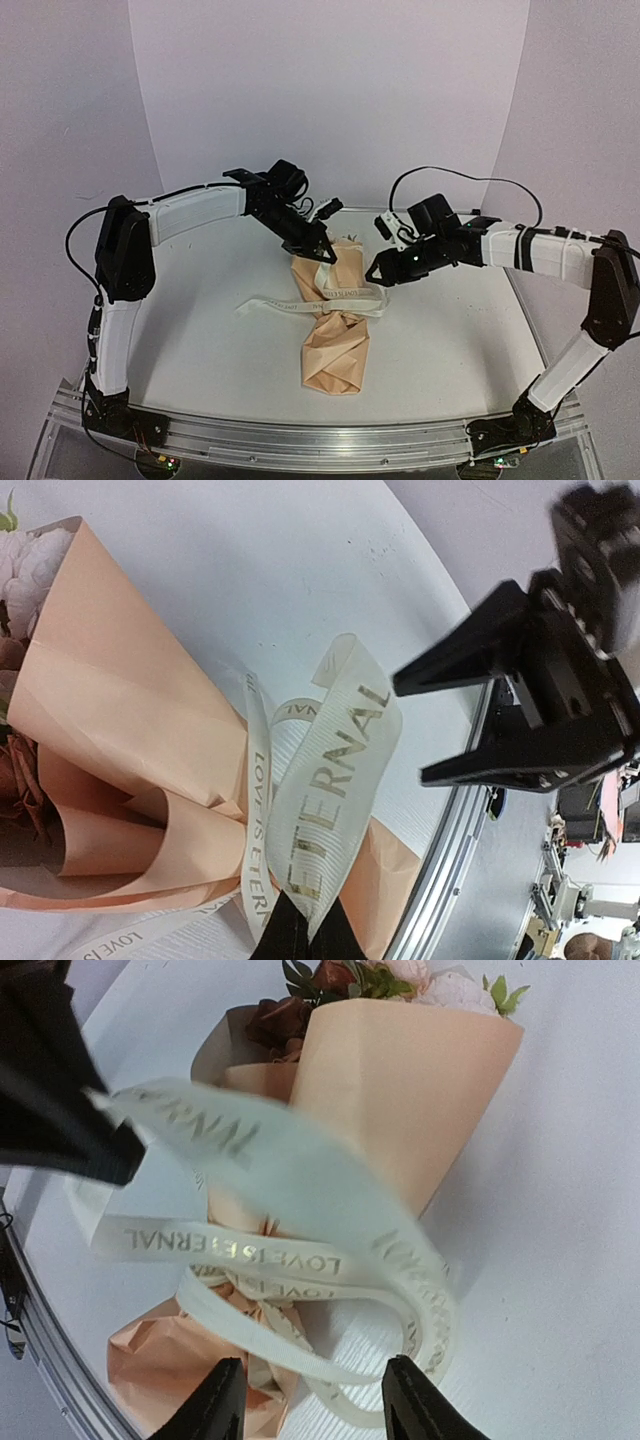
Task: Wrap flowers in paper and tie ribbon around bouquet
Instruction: Adjust the half-tied ribbon on the folded bouquet.
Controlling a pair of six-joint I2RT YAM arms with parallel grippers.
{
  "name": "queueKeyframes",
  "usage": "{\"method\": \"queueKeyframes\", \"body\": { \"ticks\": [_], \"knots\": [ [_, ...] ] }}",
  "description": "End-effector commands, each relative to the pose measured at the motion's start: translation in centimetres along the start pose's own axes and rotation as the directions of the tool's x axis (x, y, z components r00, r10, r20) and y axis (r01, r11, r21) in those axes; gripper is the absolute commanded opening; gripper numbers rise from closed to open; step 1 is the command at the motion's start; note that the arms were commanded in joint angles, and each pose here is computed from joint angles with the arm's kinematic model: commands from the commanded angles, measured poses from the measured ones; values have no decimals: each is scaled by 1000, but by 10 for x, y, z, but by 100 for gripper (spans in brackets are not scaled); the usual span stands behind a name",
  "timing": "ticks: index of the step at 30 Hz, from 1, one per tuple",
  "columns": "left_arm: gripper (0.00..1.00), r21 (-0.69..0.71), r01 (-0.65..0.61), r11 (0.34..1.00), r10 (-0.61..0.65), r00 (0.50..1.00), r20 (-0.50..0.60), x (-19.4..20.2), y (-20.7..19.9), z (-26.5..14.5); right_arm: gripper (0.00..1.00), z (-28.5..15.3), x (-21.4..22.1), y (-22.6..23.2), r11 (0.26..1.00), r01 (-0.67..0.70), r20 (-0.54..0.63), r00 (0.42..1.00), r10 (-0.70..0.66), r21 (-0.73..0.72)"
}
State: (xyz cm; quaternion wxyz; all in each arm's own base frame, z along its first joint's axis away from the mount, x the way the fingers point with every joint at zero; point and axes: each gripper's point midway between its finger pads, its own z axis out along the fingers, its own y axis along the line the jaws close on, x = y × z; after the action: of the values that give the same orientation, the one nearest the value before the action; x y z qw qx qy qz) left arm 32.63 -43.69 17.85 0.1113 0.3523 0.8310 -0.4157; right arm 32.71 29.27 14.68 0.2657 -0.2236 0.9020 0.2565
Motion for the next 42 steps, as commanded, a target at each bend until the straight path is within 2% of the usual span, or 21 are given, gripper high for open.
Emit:
{"method": "queueKeyframes", "body": {
  "ticks": [1, 5, 11, 18, 26, 42],
  "knots": [
    [0, -3, 31, 1000, -31, 999, 43, -19, 4, -4, 51, -23, 10, 15, 998, -24, 19, 1000, 25, -65],
    [0, -8, 39, 999, -39, 998, 43, -19, 9, -3, 52, -8, 35, 10, 993, -84, -32, 996, 81, -80],
    [0, -16, 42, 999, -42, 999, 32, -15, 13, -1, 50, 13, 31, 14, 987, -101, -63, 994, 93, -123],
    [0, -34, 40, 999, -39, 999, 32, -14, 16, -1, 53, 34, 37, 3, 992, -97, -102, 991, 88, -86],
    [0, -47, 29, 998, -27, 999, 33, -15, 18, -4, 59, 45, 47, -13, 989, -147, -127, 981, 145, -9],
    [0, -52, 26, 998, -24, 999, 37, -15, 20, -8, 62, 68, 49, -15, 972, -235, -167, 959, 231, -7]
  ]
}}
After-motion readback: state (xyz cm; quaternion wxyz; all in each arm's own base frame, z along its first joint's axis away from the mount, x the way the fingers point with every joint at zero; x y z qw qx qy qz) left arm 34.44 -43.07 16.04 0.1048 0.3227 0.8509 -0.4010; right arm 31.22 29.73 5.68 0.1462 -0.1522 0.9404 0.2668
